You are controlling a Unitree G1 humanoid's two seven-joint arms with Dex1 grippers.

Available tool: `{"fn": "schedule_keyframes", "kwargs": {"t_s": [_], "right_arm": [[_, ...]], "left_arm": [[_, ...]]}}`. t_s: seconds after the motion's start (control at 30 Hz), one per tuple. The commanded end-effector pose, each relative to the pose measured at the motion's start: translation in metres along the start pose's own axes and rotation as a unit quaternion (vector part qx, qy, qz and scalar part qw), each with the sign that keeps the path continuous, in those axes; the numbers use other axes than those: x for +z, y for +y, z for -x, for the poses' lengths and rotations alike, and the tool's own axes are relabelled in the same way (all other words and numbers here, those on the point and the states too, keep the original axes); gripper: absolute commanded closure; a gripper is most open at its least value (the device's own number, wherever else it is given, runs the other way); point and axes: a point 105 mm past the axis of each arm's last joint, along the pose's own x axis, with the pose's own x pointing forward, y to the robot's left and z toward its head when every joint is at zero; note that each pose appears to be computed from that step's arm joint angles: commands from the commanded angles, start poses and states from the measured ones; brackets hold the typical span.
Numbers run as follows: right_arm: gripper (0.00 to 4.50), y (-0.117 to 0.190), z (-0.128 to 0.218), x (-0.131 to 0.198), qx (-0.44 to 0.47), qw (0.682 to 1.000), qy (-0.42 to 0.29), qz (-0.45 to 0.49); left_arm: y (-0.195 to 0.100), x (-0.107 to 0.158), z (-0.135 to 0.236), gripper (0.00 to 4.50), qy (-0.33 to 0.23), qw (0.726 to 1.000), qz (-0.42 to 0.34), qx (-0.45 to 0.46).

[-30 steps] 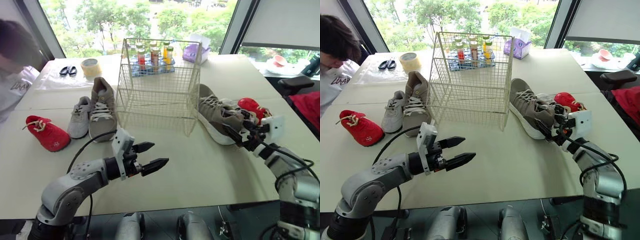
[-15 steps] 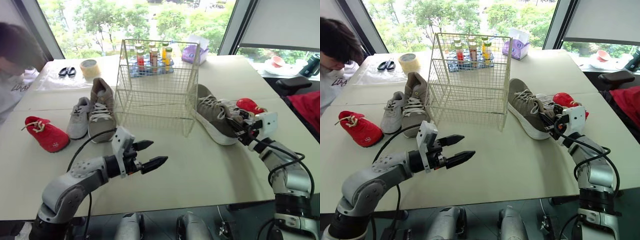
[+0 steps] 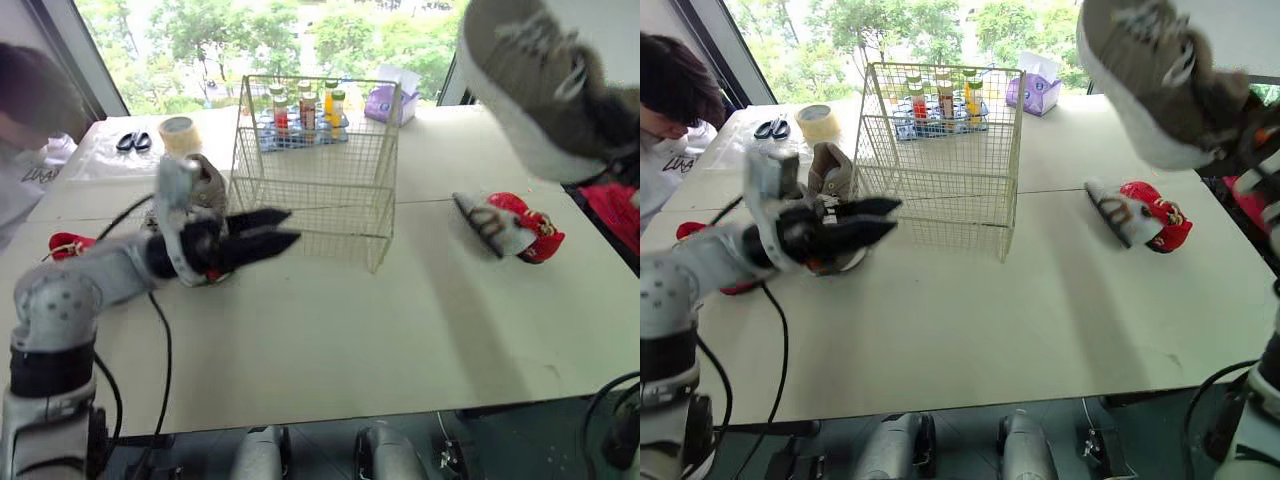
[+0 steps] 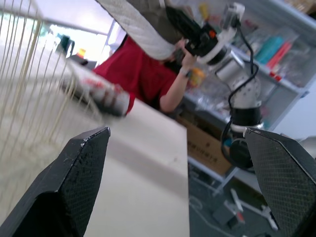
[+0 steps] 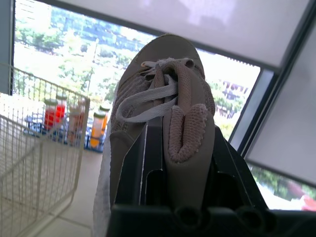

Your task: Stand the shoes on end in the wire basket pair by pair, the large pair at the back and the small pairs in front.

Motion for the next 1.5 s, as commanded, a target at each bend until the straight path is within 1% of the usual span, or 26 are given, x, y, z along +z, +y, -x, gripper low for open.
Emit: {"fn": "schedule_keyframes", "kwargs": {"t_s": [0.03, 0.1, 0.17, 0.3, 0.43, 0.53, 0.63, 0.73, 0.83, 0.9, 0.93, 1.0, 1.17, 1.2, 1.23, 1.27, 1.3, 1.33, 1.4, 1.43, 1.5], "right_arm": [[3.97, 0.02, -0.01, 0.052, 0.078, 0.994, -0.075, 0.027], [3.97, 0.039, -0.016, 0.071, 0.148, 0.983, -0.093, 0.049], [3.97, 0.054, -0.02, 0.081, 0.213, 0.969, -0.095, 0.08], [3.97, 0.065, -0.027, 0.093, 0.285, 0.946, -0.101, 0.12], [3.97, 0.077, -0.03, 0.099, 0.333, 0.926, -0.11, 0.138], [3.97, 0.087, -0.031, 0.1, 0.361, 0.914, -0.117, 0.143], [3.97, 0.1, -0.03, 0.097, 0.388, 0.902, -0.116, 0.15], [3.97, 0.114, -0.027, 0.096, 0.416, 0.888, -0.123, 0.153], [3.97, 0.125, -0.023, 0.097, 0.434, 0.878, -0.132, 0.152], [3.97, 0.129, -0.023, 0.097, 0.438, 0.876, -0.136, 0.151], [4.01, 0.129, -0.023, 0.097, 0.437, 0.876, -0.137, 0.15], [4.02, 0.131, -0.023, 0.098, 0.438, 0.876, -0.138, 0.148], [4.02, 0.132, -0.021, 0.102, 0.433, 0.878, -0.147, 0.141], [4.02, 0.133, -0.022, 0.102, 0.432, 0.879, -0.147, 0.135], [4.02, 0.133, -0.022, 0.103, 0.432, 0.88, -0.147, 0.131], [4.02, 0.131, -0.023, 0.104, 0.425, 0.885, -0.15, 0.116], [4.02, 0.126, -0.025, 0.104, 0.411, 0.893, -0.154, 0.097], [3.61, 0.116, -0.029, 0.105, 0.385, 0.906, -0.159, 0.071], [2.76, 0.079, -0.04, 0.101, 0.292, 0.94, -0.177, -0.016], [2.22, 0.055, -0.041, 0.093, 0.234, 0.95, -0.186, -0.085], [1.27, 0.027, -0.038, 0.078, 0.161, 0.95, -0.197, -0.183]], "left_arm": [[0.015, 0.064, 0.007, 0.0, -0.109, 0.994, -0.025, 0.021], [0.027, 0.103, 0.017, 0.0, -0.167, 0.985, -0.023, 0.03], [0.037, 0.124, 0.025, 0.0, -0.176, 0.983, -0.035, 0.04], [0.048, 0.134, 0.027, 0.0, -0.13, 0.989, -0.066, 0.039], [0.046, 0.145, 0.025, 0.0, -0.12, 0.991, -0.062, 0.013], [0.043, 0.142, 0.019, 0.0, -0.084, 0.994, -0.066, -0.008], [0.041, 0.143, 0.012, 0.0, -0.073, 0.996, -0.056, -0.021], [0.038, 0.14, 0.002, 0.0, -0.049, 0.997, -0.051, -0.044], [0.037, 0.13, -0.009, 0.0, -0.016, 0.997, -0.038, -0.066], [0.041, 0.117, -0.012, 0.0, 0.017, 0.997, -0.032, -0.071], [0.044, 0.112, -0.012, 0.26, 0.025, 0.997, -0.026, -0.071], [0.045, 0.109, -0.011, 0.81, 0.022, 0.997, -0.012, -0.076], [0.042, 0.108, -0.009, 3.0, 0.017, 0.996, -0.004, -0.09], [0.041, 0.106, -0.008, 3.31, 0.024, 0.995, -0.021, -0.093], [0.041, 0.104, -0.008, 3.31, 0.029, 0.995, -0.035, -0.094], [0.041, 0.105, -0.008, 3.31, 0.017, 0.995, -0.049, -0.09], [0.04, 0.11, -0.006, 3.31, -0.007, 0.995, -0.05, -0.086], [0.039, 0.116, -0.004, 3.32, -0.033, 0.995, -0.052, -0.08], [0.04, 0.131, 0.002, 3.33, -0.105, 0.991, -0.065, -0.048], [0.041, 0.139, 0.007, 3.33, -0.15, 0.986, -0.073, -0.023], [0.039, 0.149, 0.015, 3.33, -0.221, 0.971, -0.088, 0.011]]}}
